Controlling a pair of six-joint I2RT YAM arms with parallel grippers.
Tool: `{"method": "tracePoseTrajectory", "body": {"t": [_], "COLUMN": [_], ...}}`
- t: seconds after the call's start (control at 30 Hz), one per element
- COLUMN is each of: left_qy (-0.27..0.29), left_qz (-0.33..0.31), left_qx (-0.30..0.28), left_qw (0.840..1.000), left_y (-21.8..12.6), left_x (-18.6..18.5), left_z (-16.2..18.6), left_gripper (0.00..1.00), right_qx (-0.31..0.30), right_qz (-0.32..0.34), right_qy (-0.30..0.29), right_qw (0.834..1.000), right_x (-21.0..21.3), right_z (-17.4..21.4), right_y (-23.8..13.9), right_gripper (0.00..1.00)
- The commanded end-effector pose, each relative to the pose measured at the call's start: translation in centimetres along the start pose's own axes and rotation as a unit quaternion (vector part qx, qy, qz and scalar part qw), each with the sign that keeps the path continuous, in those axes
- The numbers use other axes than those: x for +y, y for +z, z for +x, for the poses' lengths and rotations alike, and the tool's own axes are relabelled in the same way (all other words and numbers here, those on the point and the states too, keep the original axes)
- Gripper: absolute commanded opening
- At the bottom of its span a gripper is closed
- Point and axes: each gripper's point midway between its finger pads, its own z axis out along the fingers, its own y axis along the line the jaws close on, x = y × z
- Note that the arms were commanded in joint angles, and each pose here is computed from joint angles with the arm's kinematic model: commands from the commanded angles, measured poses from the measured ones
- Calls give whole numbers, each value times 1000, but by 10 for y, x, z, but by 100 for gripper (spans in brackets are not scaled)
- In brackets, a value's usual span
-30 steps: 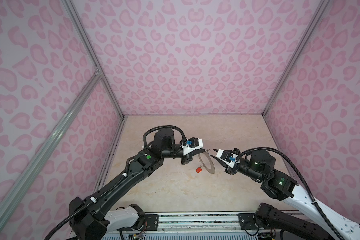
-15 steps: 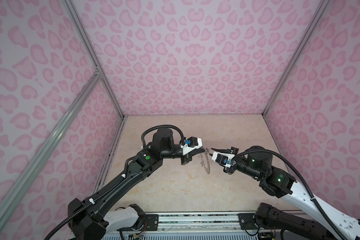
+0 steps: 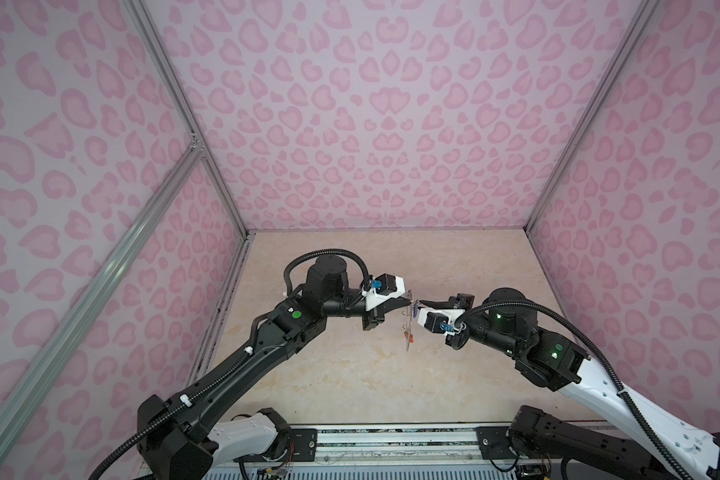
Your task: Put the keys on the keyring
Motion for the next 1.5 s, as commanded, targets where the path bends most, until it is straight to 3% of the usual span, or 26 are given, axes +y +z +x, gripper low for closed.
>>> {"method": "tracePoseTrajectory", "body": {"t": [0.0,0.47,0.67,1.27,1.47], "left_qy": [8,4,3,-28,-37], "left_qz": [5,9,9,-60,-69], "left_qx": [-12,-16,-18,-49,-55], "left_qw": [1000,1000,1000,997,995], "left_y": [0,0,0,4,4], "left_x": [0,0,0,33,35], "left_z": [-8,-11,-12,-22,-20], "left_gripper": [3,3,3,3,3], "right_qx": [0,-11,-1,39,25], "right_qz": [0,17,6,32,32], "right_qy": [-10,10,8,53,70], "right_qw": [1000,1000,1000,997,997], "right_x": [-1,-8,-4,2,6], "right_z": [-1,-6,-3,12,6], "right_y": [1,3,4,12,17], "right_gripper": [11,12,0,0,0]}}
